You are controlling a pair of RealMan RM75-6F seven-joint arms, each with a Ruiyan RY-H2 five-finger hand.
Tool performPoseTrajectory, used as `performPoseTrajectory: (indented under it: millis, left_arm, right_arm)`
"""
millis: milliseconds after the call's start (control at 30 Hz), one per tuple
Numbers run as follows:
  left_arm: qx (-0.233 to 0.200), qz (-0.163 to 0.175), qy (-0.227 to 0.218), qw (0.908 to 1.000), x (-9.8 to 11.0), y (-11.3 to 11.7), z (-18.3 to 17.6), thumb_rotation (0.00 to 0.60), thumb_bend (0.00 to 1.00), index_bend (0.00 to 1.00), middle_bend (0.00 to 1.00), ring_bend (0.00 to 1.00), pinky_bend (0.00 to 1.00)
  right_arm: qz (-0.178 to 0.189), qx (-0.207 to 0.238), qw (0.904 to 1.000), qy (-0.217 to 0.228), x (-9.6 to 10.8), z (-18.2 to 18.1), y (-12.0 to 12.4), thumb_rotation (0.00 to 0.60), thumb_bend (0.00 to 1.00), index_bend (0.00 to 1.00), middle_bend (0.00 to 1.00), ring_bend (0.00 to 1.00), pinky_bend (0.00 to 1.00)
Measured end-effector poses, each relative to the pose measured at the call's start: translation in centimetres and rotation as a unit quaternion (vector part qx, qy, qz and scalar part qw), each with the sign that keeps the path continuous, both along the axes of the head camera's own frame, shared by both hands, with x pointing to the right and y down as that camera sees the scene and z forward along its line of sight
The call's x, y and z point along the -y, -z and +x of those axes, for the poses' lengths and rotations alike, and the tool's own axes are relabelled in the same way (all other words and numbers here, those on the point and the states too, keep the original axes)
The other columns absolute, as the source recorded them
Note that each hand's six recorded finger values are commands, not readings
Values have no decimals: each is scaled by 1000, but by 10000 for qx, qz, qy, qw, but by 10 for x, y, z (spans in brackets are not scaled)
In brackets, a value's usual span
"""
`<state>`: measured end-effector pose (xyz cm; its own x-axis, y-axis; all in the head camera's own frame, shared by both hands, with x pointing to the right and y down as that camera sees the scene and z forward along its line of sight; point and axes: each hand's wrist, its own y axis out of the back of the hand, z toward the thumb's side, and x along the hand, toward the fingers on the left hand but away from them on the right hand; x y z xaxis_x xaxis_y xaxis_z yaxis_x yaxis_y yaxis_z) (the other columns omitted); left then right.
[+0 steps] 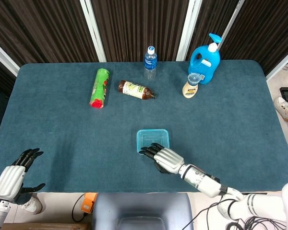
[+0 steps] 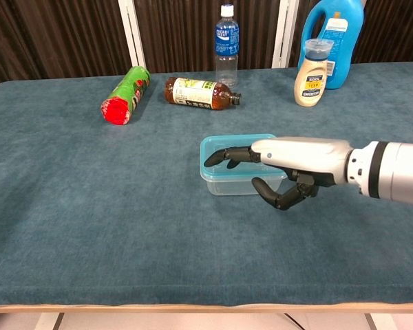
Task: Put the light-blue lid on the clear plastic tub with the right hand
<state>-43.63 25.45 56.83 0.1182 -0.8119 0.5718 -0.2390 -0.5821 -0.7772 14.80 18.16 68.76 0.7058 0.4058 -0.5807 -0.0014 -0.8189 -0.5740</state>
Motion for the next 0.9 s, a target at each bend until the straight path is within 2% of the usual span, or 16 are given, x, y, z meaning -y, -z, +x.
performPoseTrajectory:
  millis: [900]
  left_arm:
    - [-20, 32, 29, 10000, 0, 2, -1, 600, 365, 172, 97, 71, 279]
  right_arm:
    - [-164, -103, 9998, 20, -8, 4, -15, 600, 918, 211, 181, 168, 185]
